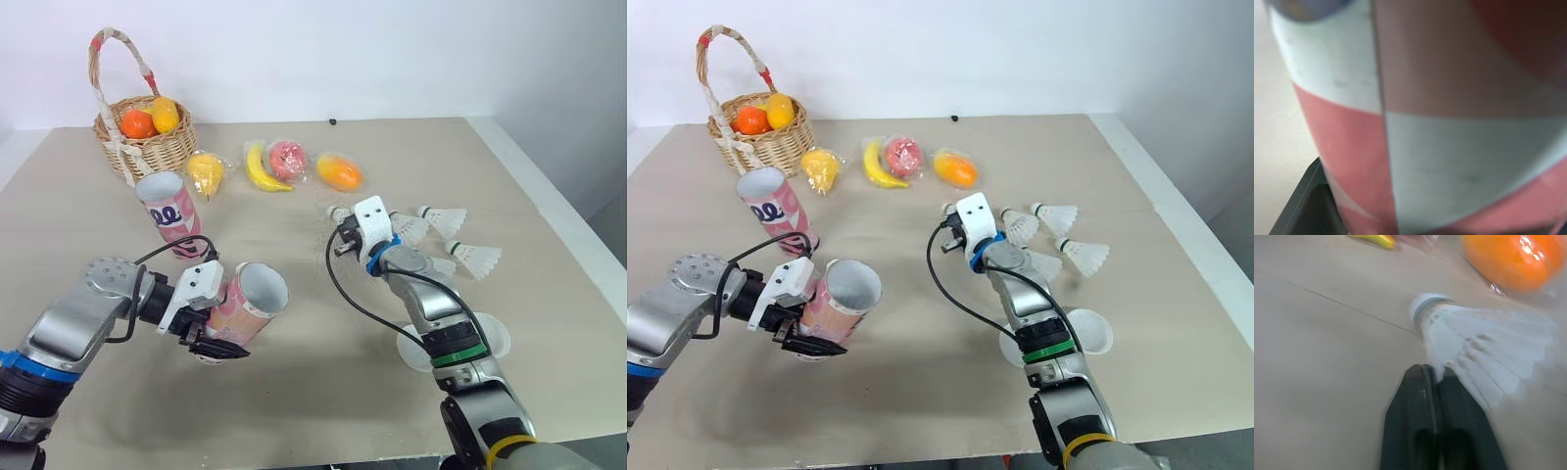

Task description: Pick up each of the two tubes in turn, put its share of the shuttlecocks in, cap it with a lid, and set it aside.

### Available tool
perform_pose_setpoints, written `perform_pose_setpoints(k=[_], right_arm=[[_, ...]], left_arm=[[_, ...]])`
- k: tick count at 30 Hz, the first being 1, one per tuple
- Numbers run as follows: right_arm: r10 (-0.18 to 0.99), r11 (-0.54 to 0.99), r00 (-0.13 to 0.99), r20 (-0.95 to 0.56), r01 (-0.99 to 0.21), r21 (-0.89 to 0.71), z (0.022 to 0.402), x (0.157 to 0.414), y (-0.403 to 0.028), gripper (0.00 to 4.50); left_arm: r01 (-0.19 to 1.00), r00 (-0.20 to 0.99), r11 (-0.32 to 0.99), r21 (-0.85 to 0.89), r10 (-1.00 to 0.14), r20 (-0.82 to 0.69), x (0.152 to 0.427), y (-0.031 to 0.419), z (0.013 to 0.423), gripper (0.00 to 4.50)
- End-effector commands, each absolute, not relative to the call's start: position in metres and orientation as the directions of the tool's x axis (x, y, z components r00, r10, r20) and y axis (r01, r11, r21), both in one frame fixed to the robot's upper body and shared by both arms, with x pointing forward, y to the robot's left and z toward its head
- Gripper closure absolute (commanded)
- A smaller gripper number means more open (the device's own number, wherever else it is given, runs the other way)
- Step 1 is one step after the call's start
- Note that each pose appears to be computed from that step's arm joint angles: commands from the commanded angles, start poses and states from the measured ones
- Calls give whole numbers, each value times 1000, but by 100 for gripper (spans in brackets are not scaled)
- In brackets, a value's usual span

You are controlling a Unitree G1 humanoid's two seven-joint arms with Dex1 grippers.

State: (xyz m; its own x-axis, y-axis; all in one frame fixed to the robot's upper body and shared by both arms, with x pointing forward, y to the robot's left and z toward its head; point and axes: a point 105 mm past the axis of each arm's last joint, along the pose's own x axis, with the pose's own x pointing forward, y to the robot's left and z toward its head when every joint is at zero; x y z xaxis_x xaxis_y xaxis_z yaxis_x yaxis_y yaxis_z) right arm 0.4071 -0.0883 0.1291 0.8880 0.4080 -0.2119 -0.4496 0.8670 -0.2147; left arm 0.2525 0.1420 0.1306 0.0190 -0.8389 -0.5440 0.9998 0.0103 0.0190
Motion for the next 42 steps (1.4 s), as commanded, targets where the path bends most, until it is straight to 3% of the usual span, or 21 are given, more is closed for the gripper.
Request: perform_pose_setpoints(k=[1, 6, 10, 13, 16, 30, 34, 37, 41, 42], right_arm=[[489, 828, 866, -109, -500, -255, 162, 401, -72, 446], [624, 754, 782, -15, -606, -251, 181, 378, -60, 446], [810, 564, 584, 57, -748, -349, 212, 337, -60, 446], [914, 352, 404, -43, -841, -410, 216, 299, -71, 446], [947, 173, 268, -180, -892, -417, 216, 270, -81, 446], [937, -220, -61, -345, -868, -444, 226, 234, -45, 446], [942, -209, -53, -331, -864, -458, 226, 242, -33, 446], [951, -205, -73, -301, -877, -434, 229, 242, -26, 347], [963, -192, -95, -252, -897, -398, 238, 236, -28, 157], [963, -199, -108, -245, -902, -383, 239, 232, -32, 129]], left_arm=[[1000, 3, -1, 7, -840, -543, 248, 141, 130, 99], [1000, 0, -3, 4, -840, -543, 249, 140, 128, 99], [1000, -8, -9, 0, -840, -542, 250, 140, 127, 99], [1000, -14, -14, -4, -840, -543, 249, 140, 127, 99], [1000, -18, -16, -9, -839, -544, 250, 141, 127, 99], [999, -37, -26, -28, -839, -542, 252, 141, 125, 99], [999, -40, -29, -28, -839, -543, 252, 141, 125, 99], [999, -41, -32, -27, -839, -543, 252, 140, 125, 99], [999, -45, -35, -28, -840, -541, 252, 139, 125, 99], [999, -46, -37, -28, -840, -541, 252, 139, 124, 99]])
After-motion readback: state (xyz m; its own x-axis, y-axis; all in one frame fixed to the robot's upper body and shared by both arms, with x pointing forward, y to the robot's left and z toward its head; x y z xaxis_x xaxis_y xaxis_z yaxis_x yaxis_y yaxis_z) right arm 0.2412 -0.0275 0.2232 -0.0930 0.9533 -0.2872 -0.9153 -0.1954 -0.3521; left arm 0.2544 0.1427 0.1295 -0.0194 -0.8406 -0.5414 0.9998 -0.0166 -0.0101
